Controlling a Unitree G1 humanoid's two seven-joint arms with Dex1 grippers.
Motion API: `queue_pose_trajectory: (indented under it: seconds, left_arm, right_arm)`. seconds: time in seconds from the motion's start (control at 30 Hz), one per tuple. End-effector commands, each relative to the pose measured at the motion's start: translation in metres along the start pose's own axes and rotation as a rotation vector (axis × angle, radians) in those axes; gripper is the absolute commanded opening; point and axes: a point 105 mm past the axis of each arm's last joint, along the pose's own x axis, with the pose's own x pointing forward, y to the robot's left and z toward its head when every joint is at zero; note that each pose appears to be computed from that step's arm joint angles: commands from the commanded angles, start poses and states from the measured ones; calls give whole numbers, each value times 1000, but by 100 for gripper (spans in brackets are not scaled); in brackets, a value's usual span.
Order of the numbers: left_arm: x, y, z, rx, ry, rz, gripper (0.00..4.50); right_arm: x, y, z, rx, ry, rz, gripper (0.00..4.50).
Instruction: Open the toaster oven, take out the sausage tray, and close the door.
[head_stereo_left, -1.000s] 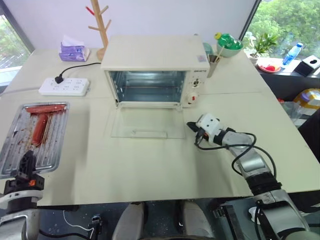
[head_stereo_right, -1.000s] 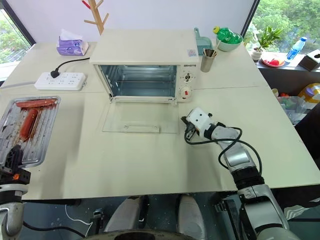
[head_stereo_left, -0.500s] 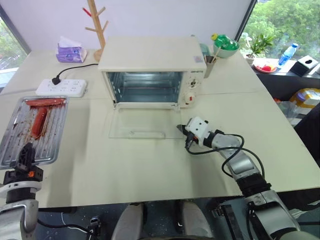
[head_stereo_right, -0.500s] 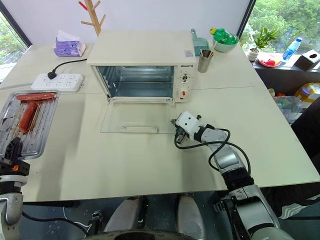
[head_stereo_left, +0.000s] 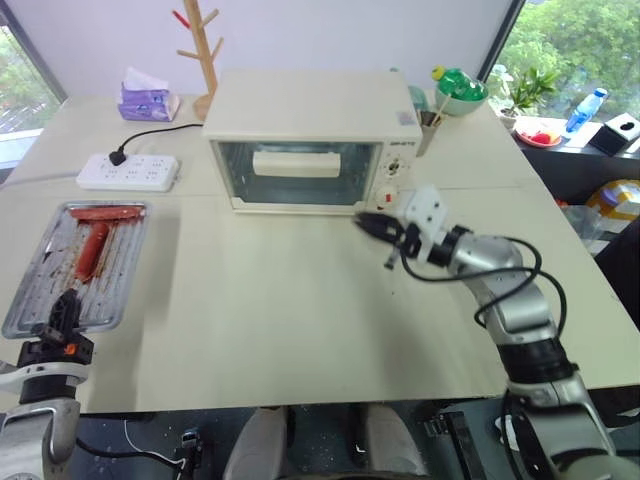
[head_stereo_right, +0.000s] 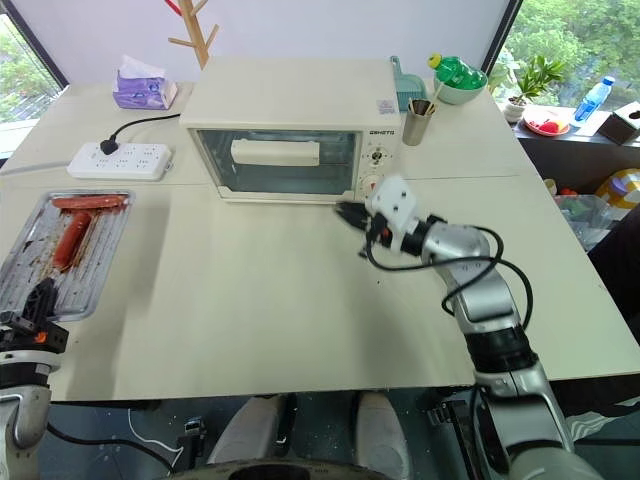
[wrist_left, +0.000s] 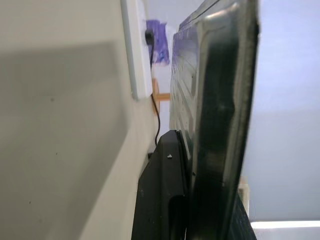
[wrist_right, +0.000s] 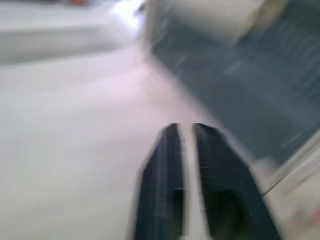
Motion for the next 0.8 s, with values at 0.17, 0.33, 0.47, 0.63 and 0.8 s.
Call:
queue_pose_trajectory:
  seconds: [0.17, 0.33, 0.47, 0.63, 0.8]
  left_arm:
    - [-3, -13, -27, 134, 324, -16, 0]
    - [-9, -8, -46, 182, 566, 23, 0]
    - [-8, -7, -62, 176, 715, 12, 0]
    - [-7, -5, -86, 128, 841, -25, 0]
    - [-11, 1, -118, 96, 1001, -53, 0]
  right_arm:
    - [-47, 20, 28, 47, -29, 187, 431]
    - [-87, 31, 21, 154, 102, 306, 442]
    - [-106, 25, 24, 198, 134, 261, 442]
    - [-112, 14, 22, 179, 165, 169, 442]
    - [-119, 15, 22, 164, 197, 141, 442]
